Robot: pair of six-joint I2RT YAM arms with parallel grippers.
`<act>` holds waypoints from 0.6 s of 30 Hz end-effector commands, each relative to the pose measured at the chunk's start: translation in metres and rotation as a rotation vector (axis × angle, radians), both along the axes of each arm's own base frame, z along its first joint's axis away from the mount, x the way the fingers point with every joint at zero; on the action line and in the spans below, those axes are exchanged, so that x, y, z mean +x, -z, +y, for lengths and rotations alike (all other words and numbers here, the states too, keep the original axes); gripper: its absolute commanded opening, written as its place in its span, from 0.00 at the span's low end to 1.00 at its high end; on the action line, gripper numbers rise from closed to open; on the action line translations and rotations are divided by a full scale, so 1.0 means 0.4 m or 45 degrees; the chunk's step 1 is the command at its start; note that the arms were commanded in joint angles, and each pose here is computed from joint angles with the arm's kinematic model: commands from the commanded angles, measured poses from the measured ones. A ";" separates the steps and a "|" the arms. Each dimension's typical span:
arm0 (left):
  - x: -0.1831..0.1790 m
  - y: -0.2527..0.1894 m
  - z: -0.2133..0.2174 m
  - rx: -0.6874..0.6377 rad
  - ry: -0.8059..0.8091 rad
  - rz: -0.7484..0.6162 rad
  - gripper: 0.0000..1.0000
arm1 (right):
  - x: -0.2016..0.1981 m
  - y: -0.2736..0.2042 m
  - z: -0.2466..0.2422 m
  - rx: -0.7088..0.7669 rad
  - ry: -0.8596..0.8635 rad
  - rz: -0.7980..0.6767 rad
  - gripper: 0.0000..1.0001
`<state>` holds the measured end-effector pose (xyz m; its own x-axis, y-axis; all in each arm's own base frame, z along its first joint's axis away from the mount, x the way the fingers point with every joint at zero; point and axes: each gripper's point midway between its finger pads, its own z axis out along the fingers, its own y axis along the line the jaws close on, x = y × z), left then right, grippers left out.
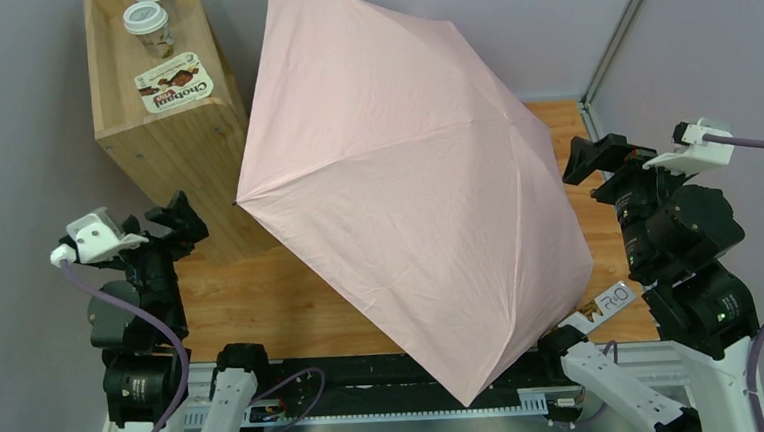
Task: Put away the umbrella
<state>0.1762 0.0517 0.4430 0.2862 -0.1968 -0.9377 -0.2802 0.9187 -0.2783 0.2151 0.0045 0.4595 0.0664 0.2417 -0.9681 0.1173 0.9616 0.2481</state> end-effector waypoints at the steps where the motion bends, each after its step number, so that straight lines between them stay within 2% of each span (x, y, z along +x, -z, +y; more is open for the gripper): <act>1: 0.020 0.155 -0.053 -0.113 0.142 0.189 0.93 | -0.007 -0.006 -0.013 0.027 0.031 -0.024 1.00; 3: 0.039 0.224 -0.104 -0.143 0.277 0.268 0.92 | -0.003 0.001 -0.006 0.026 0.017 -0.014 1.00; 5: 0.063 0.271 -0.183 -0.135 0.500 0.297 0.91 | 0.003 0.013 0.000 0.022 0.007 0.002 1.00; 6: 0.068 0.315 -0.258 -0.130 0.716 0.335 0.88 | 0.003 0.015 0.001 0.022 0.004 0.002 1.00; 7: 0.075 0.309 -0.293 -0.138 0.817 0.299 0.85 | 0.004 0.018 0.004 0.020 -0.004 0.005 1.00; 8: 0.073 0.359 -0.354 -0.159 1.001 0.348 0.83 | 0.005 0.022 0.008 0.015 -0.016 0.011 1.00; 9: 0.074 0.335 -0.391 -0.198 1.112 0.274 0.83 | 0.005 0.022 0.013 0.015 -0.031 0.011 1.00; 10: 0.075 0.390 -0.426 -0.235 1.217 0.335 0.82 | 0.003 0.022 0.017 0.013 -0.045 0.009 1.00; 11: 0.072 0.379 -0.455 -0.249 1.303 0.291 0.82 | -0.003 0.017 0.019 0.017 -0.059 -0.002 1.00; 13: 0.066 0.411 -0.508 -0.241 1.440 0.308 0.83 | -0.010 0.018 0.026 0.021 -0.088 -0.015 1.00; 14: 0.080 0.431 -0.518 -0.230 1.432 0.350 0.83 | -0.014 0.017 0.032 0.024 -0.111 -0.024 1.00; 15: 0.065 0.445 -0.552 -0.132 1.503 0.365 0.83 | -0.015 0.018 0.037 0.025 -0.127 -0.028 1.00; 18: 0.098 0.501 -0.616 0.082 1.517 0.459 0.84 | -0.024 0.016 0.046 0.033 -0.161 -0.036 1.00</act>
<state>0.2091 -0.1568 0.2152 -0.4744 -0.2482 -0.8446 0.4938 0.7193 -0.4887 0.2109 0.0155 0.4440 0.0364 0.2510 -0.9673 0.0501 0.9663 0.2526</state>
